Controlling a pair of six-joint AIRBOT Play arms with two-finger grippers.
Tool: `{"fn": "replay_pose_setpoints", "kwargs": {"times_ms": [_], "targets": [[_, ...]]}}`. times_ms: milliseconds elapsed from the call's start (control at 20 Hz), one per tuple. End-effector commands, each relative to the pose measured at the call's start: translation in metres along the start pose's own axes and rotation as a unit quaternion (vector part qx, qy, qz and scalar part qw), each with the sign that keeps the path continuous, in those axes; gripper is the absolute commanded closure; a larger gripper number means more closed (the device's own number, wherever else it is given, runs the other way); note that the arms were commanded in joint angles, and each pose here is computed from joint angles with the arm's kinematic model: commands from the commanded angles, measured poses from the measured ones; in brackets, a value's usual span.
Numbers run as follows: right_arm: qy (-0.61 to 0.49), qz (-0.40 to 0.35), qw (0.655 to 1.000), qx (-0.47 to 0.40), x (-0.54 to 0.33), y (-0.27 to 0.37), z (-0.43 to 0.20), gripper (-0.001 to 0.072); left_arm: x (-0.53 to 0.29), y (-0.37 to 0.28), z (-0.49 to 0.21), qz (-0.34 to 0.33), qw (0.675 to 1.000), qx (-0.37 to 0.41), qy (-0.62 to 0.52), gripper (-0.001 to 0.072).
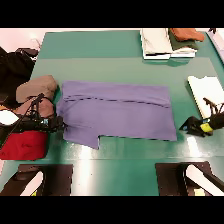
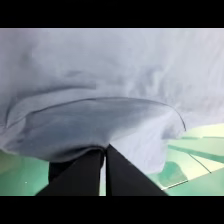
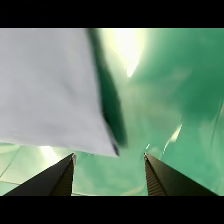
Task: Fold the shirts.
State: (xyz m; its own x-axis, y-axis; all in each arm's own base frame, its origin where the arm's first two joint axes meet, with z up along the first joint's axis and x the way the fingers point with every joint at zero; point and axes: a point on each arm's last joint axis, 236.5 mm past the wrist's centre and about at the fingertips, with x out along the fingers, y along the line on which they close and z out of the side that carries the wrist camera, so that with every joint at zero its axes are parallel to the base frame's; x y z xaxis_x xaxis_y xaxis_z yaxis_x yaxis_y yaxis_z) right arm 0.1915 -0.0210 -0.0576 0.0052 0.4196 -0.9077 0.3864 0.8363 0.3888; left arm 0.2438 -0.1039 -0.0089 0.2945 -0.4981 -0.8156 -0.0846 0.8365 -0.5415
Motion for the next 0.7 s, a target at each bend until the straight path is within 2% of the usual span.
{"fn": "replay_pose_setpoints", "kwargs": {"times_ms": [0, 200, 250, 350, 450, 500, 550, 600, 650], "targets": [[0.017, 0.027, 0.999, 0.039, 0.029, -0.003, -0.018, 0.0231, -0.003, -0.002, 0.002, 0.000, 1.000, 0.014, -0.002, 0.0683], [-0.004, 0.056, 0.998, 0.028, 0.038, 0.017, -0.007, 0.0237, -0.003, -0.002, 0.002, 0.001, 1.000, 0.015, -0.002, 0.0683], [0.008, 0.055, 0.998, 0.014, 0.042, 0.022, -0.009, 0.0279, -0.003, -0.002, 0.002, 0.001, 1.000, 0.015, -0.001, 0.0683], [0.042, 0.049, 0.998, -0.020, 0.053, 0.035, -0.015, 0.0284, -0.003, -0.002, -0.002, 0.001, 1.000, 0.021, 0.006, 0.0683], [0.066, 0.039, 0.995, -0.060, 0.057, 0.047, -0.017, 0.0548, -0.003, -0.001, -0.009, 0.002, 0.999, 0.026, 0.021, 0.0684], [0.072, 0.037, 0.993, -0.086, 0.055, 0.056, -0.017, 0.0627, -0.005, -0.001, -0.011, 0.004, 0.999, 0.030, 0.028, 0.0684], [0.074, 0.035, 0.990, -0.113, 0.048, 0.065, -0.017, 0.0638, -0.010, -0.003, -0.013, 0.006, 0.999, 0.037, 0.033, 0.0684], [0.076, 0.029, 0.987, -0.136, 0.038, 0.071, -0.019, 0.0691, -0.017, -0.006, -0.014, 0.006, 0.999, 0.046, 0.028, 0.0684], [0.075, 0.011, 0.984, -0.163, 0.025, 0.072, -0.023, 0.0692, -0.026, -0.010, -0.017, 0.008, 0.998, 0.054, 0.017, 0.0685]]}}
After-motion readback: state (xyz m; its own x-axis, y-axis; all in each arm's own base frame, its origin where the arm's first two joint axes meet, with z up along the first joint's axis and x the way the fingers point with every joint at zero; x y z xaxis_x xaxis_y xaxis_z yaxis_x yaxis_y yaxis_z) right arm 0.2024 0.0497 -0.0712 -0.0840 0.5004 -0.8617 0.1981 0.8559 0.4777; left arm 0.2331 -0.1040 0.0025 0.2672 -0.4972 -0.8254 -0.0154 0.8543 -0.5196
